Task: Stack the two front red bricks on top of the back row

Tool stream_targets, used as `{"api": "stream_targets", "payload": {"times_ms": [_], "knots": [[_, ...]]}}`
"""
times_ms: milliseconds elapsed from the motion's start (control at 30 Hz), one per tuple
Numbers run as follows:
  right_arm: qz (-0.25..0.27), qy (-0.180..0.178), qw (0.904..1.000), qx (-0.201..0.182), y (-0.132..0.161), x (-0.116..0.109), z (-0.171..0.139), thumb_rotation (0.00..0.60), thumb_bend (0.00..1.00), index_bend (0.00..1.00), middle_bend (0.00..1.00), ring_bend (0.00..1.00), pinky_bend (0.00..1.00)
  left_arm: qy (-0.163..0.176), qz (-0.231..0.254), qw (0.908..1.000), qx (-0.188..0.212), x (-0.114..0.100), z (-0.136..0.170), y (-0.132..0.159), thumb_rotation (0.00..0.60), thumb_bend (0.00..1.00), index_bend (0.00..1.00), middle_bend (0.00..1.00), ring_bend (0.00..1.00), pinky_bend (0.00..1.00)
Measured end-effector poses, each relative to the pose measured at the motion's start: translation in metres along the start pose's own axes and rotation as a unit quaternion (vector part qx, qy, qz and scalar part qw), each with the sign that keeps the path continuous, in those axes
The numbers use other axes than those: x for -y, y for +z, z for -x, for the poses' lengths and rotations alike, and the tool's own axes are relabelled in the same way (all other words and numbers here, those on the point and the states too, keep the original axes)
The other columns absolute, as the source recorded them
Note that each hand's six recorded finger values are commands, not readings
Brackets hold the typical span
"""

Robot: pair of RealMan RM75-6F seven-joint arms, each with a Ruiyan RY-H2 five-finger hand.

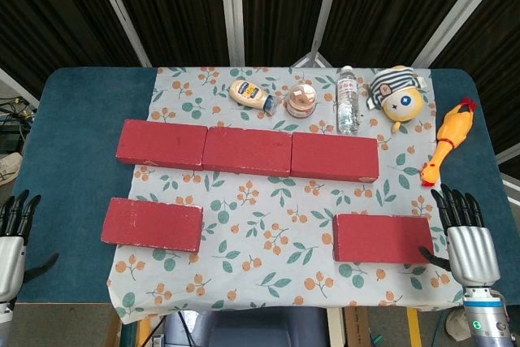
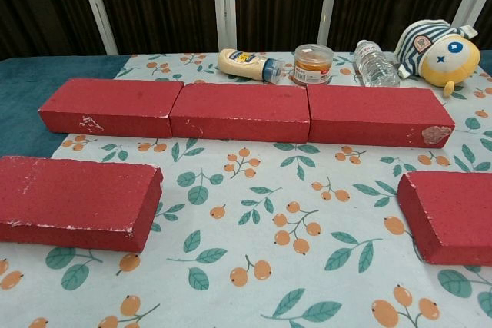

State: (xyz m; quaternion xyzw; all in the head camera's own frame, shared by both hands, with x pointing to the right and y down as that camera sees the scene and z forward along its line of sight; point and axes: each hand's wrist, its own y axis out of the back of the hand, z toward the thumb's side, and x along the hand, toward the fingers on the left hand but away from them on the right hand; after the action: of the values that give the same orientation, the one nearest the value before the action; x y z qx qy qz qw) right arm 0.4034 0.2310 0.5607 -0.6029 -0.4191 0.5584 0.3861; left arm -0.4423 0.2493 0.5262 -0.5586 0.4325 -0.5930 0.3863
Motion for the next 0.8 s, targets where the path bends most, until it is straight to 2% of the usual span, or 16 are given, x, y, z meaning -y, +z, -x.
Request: {"api": "stream_targets", "payload": {"times_ms": [467,800], "knots": [[0.017,0.025,0.9995,-0.002,0.004,0.005,-0.005,0.6,0.13,0.0,0.0,0.0,0.0,0.0,-0.004,0.9998,0.017,0.0,0.004,0.006,0.6,0.0,0.01,0.0,0.0,0.12],[0.042,0.097,0.9944,0.007,0.011,0.015,-0.018,0.6,0.13,0.0,0.0,0.0,0.0,0.002,0.003,0.9998,0.02,-0.004,0.006,0.004,0.6,0.0,0.01,0.0,0.0,0.12]]}}
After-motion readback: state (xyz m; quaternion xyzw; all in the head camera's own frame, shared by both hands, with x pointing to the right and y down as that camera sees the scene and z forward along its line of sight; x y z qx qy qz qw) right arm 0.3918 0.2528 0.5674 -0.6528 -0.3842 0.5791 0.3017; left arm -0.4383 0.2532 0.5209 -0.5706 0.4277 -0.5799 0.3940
